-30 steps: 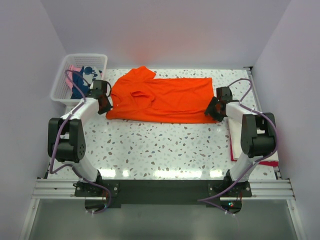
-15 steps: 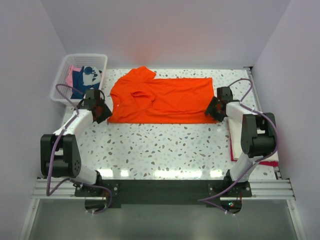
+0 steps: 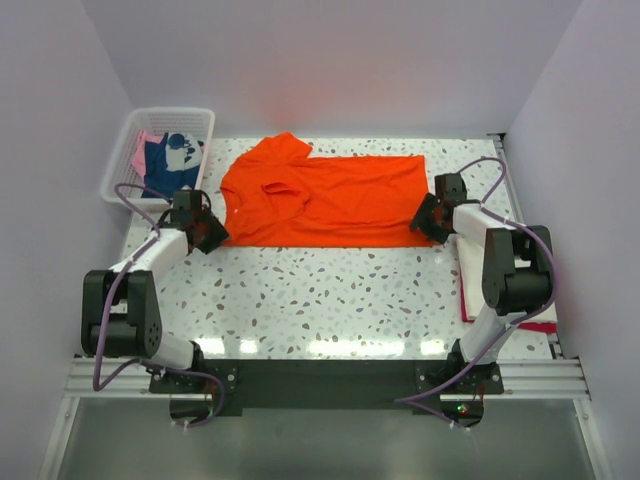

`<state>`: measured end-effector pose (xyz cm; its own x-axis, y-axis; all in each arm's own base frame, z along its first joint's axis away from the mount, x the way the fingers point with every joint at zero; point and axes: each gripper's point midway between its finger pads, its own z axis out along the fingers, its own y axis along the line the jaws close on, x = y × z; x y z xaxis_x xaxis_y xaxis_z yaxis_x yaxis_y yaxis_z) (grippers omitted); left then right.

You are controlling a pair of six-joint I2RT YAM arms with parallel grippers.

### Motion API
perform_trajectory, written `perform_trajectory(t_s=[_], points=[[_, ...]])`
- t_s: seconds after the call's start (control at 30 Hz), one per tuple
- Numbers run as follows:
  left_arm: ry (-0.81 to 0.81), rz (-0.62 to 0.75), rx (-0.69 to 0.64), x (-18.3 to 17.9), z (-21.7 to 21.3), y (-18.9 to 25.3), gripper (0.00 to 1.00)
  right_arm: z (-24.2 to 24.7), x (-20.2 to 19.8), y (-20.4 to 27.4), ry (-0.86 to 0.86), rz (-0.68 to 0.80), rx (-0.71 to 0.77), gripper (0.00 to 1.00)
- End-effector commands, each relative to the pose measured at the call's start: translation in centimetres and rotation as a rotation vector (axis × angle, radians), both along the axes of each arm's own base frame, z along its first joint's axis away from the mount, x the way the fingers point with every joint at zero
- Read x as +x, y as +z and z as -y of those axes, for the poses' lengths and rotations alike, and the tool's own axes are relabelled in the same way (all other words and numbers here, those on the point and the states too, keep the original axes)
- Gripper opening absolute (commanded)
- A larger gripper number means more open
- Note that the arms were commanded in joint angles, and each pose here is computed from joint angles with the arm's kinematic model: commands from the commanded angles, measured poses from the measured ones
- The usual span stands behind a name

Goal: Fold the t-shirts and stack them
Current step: Fold the tshirt

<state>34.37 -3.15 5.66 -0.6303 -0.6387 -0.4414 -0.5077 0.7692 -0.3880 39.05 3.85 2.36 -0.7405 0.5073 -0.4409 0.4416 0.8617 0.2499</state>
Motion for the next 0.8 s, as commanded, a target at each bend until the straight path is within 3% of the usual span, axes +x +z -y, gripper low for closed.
perform_trajectory(t_s=[0.0, 0.37, 0.77], points=[[0.04, 0.047, -0.008, 1.5, -0.3, 0.1, 0.4, 0.2, -0.3, 0.4, 0.008, -0.015, -0.006, 0.57], [0.071, 0.041, 0.058, 3.0, -1.6, -0.9, 0.34, 0.3, -0.3, 0.2, 0.008, -0.018, -0.009, 0.56], [0.059, 0.044, 0.158, 4.7, -3.1, -0.5, 0.06, 0.5, -0.3, 0.1, 0.005, -0.021, -0.004, 0.56]])
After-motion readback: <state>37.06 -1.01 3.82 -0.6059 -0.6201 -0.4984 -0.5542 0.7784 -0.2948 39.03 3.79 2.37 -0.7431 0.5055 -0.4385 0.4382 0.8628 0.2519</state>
